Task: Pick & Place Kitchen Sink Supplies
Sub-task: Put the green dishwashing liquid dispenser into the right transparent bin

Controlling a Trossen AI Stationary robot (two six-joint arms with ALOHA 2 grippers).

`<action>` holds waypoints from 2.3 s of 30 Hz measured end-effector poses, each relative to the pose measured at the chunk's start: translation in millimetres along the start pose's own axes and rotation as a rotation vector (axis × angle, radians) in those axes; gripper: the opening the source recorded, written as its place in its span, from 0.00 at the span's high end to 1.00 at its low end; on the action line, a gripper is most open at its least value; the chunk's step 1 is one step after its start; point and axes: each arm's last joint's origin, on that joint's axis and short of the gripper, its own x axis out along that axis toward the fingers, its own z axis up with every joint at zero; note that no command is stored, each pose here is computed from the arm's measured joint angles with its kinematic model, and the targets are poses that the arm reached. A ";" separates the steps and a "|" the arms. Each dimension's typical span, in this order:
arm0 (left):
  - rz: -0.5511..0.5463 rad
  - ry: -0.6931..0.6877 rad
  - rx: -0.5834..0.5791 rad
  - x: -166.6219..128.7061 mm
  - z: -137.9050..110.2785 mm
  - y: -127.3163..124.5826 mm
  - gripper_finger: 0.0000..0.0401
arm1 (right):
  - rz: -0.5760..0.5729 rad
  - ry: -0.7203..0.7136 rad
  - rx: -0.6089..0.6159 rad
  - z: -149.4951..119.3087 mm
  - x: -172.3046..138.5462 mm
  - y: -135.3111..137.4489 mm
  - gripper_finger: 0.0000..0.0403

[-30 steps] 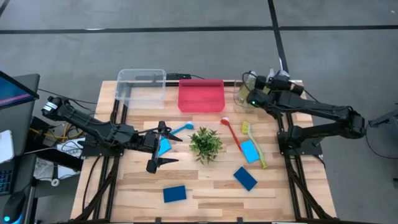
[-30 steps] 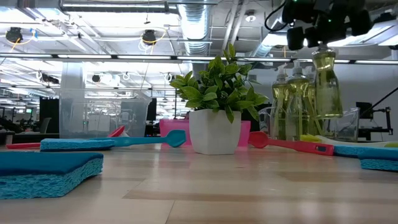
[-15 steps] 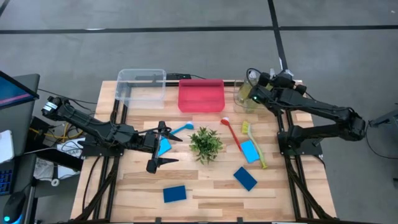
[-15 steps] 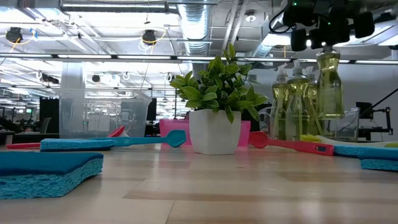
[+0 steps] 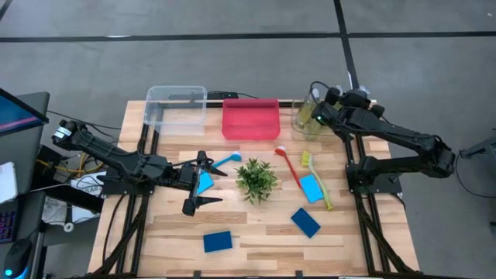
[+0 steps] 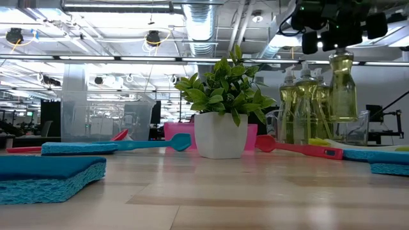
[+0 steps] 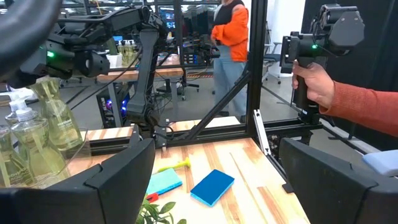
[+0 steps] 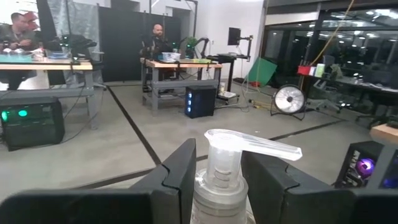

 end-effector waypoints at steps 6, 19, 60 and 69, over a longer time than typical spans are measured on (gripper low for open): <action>0.000 0.000 0.000 0.0 0.0 0.0 0.14 | 0.007 0.000 -0.033 -3.1 -1.1 2.8 0.74; 0.000 0.000 0.000 0.0 0.0 0.0 0.14 | 0.043 0.015 -0.106 -13.9 -6.4 15.5 0.74; 0.000 0.000 -0.003 0.1 -0.1 0.0 0.14 | 0.104 0.134 -0.198 -18.1 -8.1 15.0 0.43; 0.000 0.000 -0.003 0.1 -0.1 0.0 0.14 | 0.137 0.141 -0.234 -18.5 -12.8 15.6 0.43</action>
